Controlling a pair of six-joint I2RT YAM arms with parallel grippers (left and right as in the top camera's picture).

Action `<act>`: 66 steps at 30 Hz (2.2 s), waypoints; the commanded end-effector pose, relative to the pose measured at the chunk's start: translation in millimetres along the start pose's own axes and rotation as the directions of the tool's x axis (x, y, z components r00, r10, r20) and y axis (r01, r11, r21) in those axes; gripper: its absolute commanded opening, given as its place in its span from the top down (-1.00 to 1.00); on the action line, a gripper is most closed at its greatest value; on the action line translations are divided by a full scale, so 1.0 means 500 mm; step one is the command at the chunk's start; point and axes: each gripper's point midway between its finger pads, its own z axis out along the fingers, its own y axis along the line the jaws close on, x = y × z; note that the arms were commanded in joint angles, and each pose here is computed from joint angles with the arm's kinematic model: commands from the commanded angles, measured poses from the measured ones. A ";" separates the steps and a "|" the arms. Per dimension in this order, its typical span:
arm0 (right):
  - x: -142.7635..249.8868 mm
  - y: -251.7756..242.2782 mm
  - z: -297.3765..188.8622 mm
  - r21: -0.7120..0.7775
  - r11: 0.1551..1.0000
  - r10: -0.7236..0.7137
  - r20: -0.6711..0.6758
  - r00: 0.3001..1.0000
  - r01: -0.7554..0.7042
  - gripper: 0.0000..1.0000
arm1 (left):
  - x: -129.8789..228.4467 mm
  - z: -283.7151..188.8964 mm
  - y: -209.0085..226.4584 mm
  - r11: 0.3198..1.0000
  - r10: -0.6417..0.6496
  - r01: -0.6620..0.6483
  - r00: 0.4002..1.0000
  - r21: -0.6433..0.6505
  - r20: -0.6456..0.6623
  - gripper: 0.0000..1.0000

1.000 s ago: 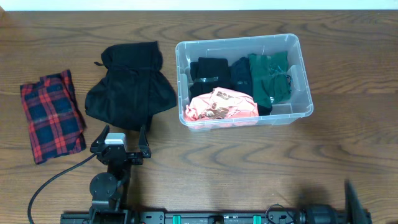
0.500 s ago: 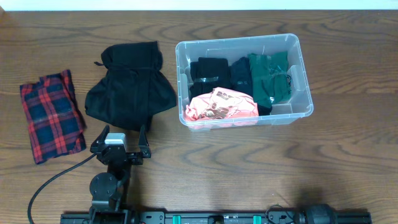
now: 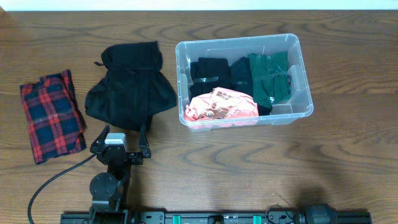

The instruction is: Pack container

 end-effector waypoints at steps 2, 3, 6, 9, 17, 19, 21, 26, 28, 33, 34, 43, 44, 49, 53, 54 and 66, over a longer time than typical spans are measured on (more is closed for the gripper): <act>0.076 -0.009 0.043 0.022 0.972 0.237 -0.103 0.966 -0.236 -0.99 | 0.037 0.003 0.009 1.000 0.009 -0.010 0.998 -0.025 -0.056 -0.96; 0.093 -0.010 0.050 0.029 0.966 0.259 -0.125 0.958 -0.257 -0.98 | 0.037 0.003 0.009 1.000 0.009 -0.011 0.998 -0.025 -0.056 -0.96; 0.152 -0.012 0.073 0.059 0.939 0.343 -0.197 0.918 -0.338 -0.98 | 0.037 0.003 0.009 1.000 0.009 -0.010 0.998 -0.025 -0.056 -0.96; 0.222 -0.014 0.094 0.096 0.927 0.376 -0.280 0.883 -0.364 -0.98 | 0.037 0.003 0.009 1.000 0.009 -0.011 0.998 -0.025 -0.056 -0.96; 0.395 -0.060 0.179 0.217 0.920 0.384 -0.337 0.860 -0.326 -0.99 | 0.037 0.003 0.009 1.000 0.009 -0.010 0.998 -0.025 -0.056 -0.96; 0.430 -0.064 0.205 0.209 0.924 0.373 -0.322 0.870 -0.319 -0.99 | 0.037 0.003 0.009 1.000 0.009 -0.011 0.998 -0.025 -0.056 -0.96; 0.459 -0.066 0.222 0.205 0.925 0.371 -0.310 0.876 -0.319 -0.99 | 0.037 0.003 0.009 1.000 0.009 -0.011 0.998 -0.025 -0.056 -0.96; 0.545 -0.066 0.248 0.202 0.926 0.370 -0.302 0.879 -0.320 -0.98 | 0.037 0.003 0.009 1.000 0.009 -0.011 0.998 -0.025 -0.056 -0.96; 0.578 -0.066 0.252 0.202 0.926 0.370 -0.302 0.879 -0.320 -0.99 | 0.037 0.003 0.009 1.000 0.009 -0.011 0.998 -0.025 -0.056 -0.96; 0.636 -0.064 0.259 0.197 0.927 0.365 -0.279 0.888 -0.319 -0.98 | 0.037 0.003 0.009 1.000 0.009 -0.011 0.998 -0.025 -0.056 -0.96; 0.645 -0.064 0.259 0.197 0.927 0.364 -0.276 0.889 -0.318 -0.98 | 0.037 0.003 0.009 1.000 0.009 -0.011 0.998 -0.025 -0.056 -0.96; 0.702 -0.071 0.244 0.203 0.940 0.321 -0.247 0.914 -0.275 -0.99 | 0.037 0.003 0.009 1.000 0.009 -0.010 0.998 -0.025 -0.056 -0.96; 0.700 -0.070 0.244 0.192 0.951 0.286 -0.250 0.925 -0.242 -0.98 | 0.037 0.003 0.009 1.000 0.009 -0.011 0.998 -0.025 -0.056 -0.96; 0.702 -0.068 0.236 0.146 0.986 0.118 -0.285 0.951 -0.078 -0.99 | 0.037 0.003 0.009 1.000 0.009 -0.010 0.998 -0.025 -0.056 -0.96; 0.734 -0.079 0.223 0.166 0.986 0.087 -0.355 0.931 -0.028 -0.98 | 0.037 0.003 0.009 1.000 0.009 -0.011 0.998 -0.025 -0.056 -0.96; 0.735 -0.088 0.221 0.188 0.982 0.088 -0.356 0.930 -0.021 -0.98 | 0.037 0.003 0.009 1.000 0.009 -0.011 0.998 -0.025 -0.056 -0.96; 0.739 -0.094 0.219 0.201 0.979 0.091 -0.363 0.927 -0.017 -0.99 | 0.037 0.003 0.009 1.000 0.009 -0.011 0.998 -0.025 -0.056 -0.96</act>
